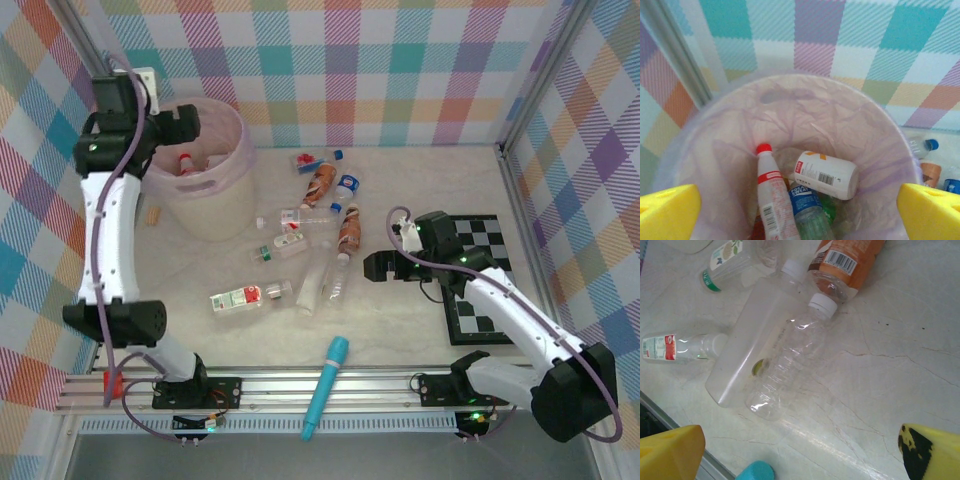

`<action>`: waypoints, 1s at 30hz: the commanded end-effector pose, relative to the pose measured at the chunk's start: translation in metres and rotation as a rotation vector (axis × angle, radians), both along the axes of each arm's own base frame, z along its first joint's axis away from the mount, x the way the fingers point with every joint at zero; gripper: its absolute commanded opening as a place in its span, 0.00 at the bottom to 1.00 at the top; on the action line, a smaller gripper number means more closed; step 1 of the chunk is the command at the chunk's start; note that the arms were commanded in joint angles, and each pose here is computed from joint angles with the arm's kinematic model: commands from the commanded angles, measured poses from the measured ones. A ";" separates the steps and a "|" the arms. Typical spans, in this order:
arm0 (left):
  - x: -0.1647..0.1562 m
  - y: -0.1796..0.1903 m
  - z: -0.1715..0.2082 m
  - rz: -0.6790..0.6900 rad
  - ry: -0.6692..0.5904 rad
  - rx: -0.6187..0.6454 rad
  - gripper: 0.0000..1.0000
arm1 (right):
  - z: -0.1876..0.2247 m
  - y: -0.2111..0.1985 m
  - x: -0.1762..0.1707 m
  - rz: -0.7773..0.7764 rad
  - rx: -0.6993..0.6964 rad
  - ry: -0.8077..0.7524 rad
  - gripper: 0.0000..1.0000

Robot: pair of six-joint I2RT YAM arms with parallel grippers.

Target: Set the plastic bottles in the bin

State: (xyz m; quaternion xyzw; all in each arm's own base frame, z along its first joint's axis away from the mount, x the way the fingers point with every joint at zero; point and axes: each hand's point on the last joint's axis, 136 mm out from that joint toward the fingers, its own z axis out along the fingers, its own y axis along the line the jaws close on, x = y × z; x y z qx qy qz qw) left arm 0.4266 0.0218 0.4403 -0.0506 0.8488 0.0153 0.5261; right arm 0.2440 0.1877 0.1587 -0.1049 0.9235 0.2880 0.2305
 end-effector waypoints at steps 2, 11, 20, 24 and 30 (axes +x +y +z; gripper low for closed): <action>-0.054 -0.018 0.016 0.002 -0.020 0.017 1.00 | 0.011 -0.005 0.016 -0.069 -0.017 -0.023 0.99; -0.112 -0.125 -0.094 -0.243 0.213 -0.034 0.91 | 0.002 -0.035 0.040 -0.261 0.064 0.070 0.99; -0.135 -0.256 -0.234 -0.457 0.486 -0.151 0.86 | -0.003 -0.041 0.045 -0.288 0.070 0.101 0.99; -0.137 -0.289 -0.284 -0.470 0.573 -0.159 0.85 | -0.007 -0.039 0.040 -0.276 0.080 0.125 1.00; -0.141 -0.314 -0.336 -0.490 0.684 -0.080 0.88 | -0.011 -0.038 0.037 -0.269 0.077 0.137 1.00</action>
